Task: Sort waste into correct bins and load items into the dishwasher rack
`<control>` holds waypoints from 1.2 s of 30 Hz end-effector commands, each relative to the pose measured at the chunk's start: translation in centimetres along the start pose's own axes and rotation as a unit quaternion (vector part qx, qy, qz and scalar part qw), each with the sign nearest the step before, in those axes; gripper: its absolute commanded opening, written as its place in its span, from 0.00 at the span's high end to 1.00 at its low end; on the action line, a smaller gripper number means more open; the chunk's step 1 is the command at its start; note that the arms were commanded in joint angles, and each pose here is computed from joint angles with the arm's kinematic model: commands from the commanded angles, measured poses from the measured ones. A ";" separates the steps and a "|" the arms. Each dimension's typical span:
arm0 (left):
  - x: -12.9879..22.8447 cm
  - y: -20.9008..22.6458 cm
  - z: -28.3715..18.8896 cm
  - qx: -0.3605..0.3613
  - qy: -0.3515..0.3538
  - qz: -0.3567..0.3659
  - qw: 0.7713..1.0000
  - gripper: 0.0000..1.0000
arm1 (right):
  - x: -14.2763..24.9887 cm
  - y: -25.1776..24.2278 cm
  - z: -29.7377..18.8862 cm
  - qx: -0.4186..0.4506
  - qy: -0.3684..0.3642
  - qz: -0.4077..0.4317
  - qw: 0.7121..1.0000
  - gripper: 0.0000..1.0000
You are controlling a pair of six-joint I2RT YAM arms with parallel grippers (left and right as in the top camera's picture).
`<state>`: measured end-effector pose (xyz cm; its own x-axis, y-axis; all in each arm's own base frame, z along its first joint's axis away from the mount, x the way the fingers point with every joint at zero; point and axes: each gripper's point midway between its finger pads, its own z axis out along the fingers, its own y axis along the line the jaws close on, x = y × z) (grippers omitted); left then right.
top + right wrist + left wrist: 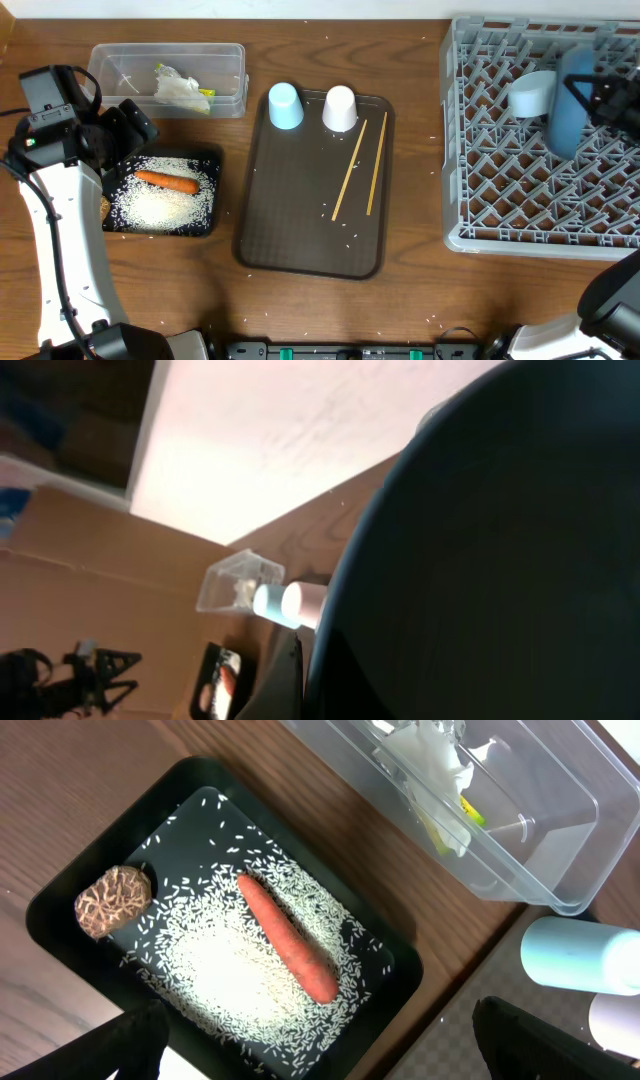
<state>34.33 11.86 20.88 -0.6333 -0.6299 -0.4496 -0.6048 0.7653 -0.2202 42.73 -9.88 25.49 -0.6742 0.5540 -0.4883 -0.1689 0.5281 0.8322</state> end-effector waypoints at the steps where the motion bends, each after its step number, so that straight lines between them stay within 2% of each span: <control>1: -0.6 0.0 -0.6 0.001 -0.011 -0.004 1.000 0.02 | -0.1 0.0 -0.5 -0.021 0.001 0.021 1.000 0.99; 9: -0.6 0.0 -0.6 0.001 -0.011 -0.004 1.000 0.02 | 0.4 1.7 -0.5 -0.073 0.013 0.017 0.997 0.99; 15: -0.6 0.0 -0.6 0.001 -0.011 -0.004 1.000 0.02 | 0.7 1.6 -0.5 -0.077 0.016 0.024 0.997 0.99; 22: -0.6 0.0 -0.6 0.001 -0.011 -0.004 1.000 0.02 | 1.3 -1.2 -0.3 -0.022 0.007 0.042 0.999 0.99; 31: -0.6 0.0 -0.6 0.001 -0.011 -0.004 1.000 0.02 | -0.2 -2.7 -2.0 0.007 -0.025 0.049 0.998 0.99; 36: -0.6 0.0 -0.6 0.001 -0.011 -0.004 1.000 0.02 | -1.1 -5.2 -3.9 0.096 -0.059 0.054 0.992 0.99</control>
<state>34.33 11.86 20.88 -0.6333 -0.6299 -0.4496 -0.6048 0.7653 -0.2202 41.52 -12.50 25.31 -0.6460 0.6242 -0.4394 -0.1346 0.4734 0.8705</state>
